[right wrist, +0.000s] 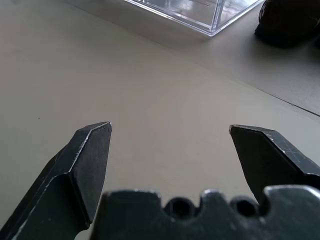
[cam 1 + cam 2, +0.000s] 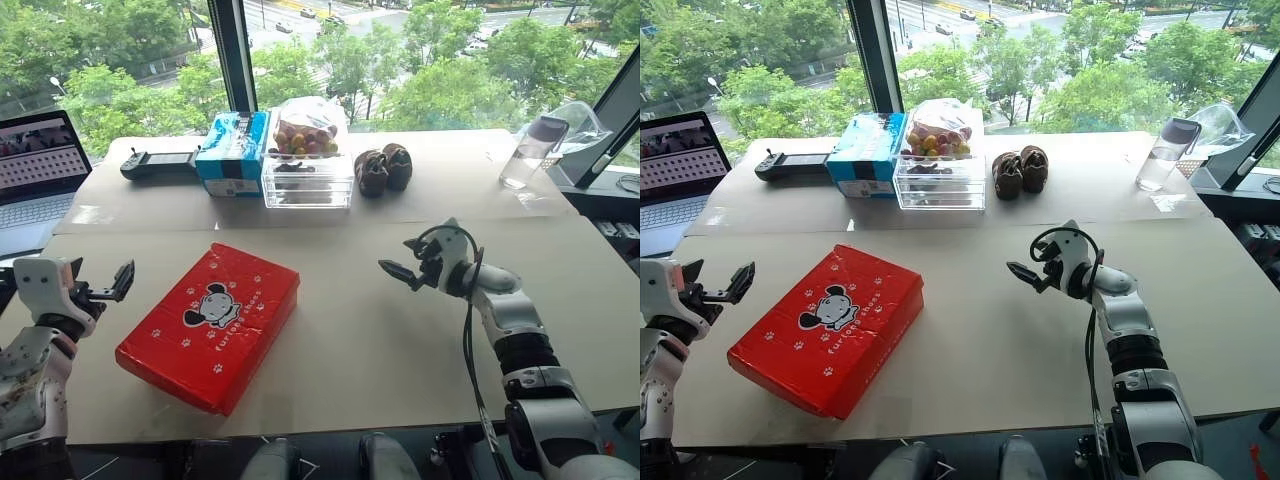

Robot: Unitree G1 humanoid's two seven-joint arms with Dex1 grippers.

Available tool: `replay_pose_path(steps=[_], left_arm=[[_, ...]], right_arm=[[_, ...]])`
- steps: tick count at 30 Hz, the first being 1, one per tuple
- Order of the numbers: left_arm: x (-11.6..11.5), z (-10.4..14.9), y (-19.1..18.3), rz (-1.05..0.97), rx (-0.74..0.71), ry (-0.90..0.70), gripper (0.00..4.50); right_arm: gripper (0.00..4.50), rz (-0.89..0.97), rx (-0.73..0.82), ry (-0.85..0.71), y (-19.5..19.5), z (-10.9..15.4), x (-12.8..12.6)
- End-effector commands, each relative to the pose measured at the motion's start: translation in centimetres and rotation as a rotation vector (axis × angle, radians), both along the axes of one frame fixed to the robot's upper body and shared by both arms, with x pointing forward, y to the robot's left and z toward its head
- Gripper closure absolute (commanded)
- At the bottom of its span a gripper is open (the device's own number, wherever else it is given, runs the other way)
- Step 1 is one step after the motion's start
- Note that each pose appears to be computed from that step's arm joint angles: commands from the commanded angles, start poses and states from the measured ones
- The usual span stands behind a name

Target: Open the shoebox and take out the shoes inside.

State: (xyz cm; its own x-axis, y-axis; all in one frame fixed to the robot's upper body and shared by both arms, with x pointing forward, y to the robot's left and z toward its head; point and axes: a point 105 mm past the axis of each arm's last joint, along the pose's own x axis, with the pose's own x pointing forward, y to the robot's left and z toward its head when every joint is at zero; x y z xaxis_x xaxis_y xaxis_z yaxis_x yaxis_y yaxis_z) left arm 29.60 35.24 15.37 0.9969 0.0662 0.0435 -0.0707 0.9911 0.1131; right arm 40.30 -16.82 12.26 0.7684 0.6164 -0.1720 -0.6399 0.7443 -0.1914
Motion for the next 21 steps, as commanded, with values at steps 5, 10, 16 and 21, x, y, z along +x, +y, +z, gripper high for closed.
replay_pose_path(steps=[5, 10, 16, 21], left_arm=[[-0.3, 2.1, 1.3, -0.048, 0.053, -0.055, 1.05], [1.6, 0.0, -1.4, -0.163, 0.149, 0.044, 2.92], [3.4, -2.9, -9.6, -0.547, 0.256, 0.165, 4.50], [2.3, -4.5, -14.4, -0.814, 0.197, 0.256, 4.50]], right_arm=[[0.70, 0.223, 0.029, 0.074, 1.9, 2.1, -4.2], [2.48, 0.376, 0.017, 0.213, 4.9, 1.0, -7.2], [4.46, 0.462, -0.072, 0.306, 7.5, -1.4, -8.6], [4.46, 0.522, -0.012, 0.281, 10.0, -1.1, -8.8]])
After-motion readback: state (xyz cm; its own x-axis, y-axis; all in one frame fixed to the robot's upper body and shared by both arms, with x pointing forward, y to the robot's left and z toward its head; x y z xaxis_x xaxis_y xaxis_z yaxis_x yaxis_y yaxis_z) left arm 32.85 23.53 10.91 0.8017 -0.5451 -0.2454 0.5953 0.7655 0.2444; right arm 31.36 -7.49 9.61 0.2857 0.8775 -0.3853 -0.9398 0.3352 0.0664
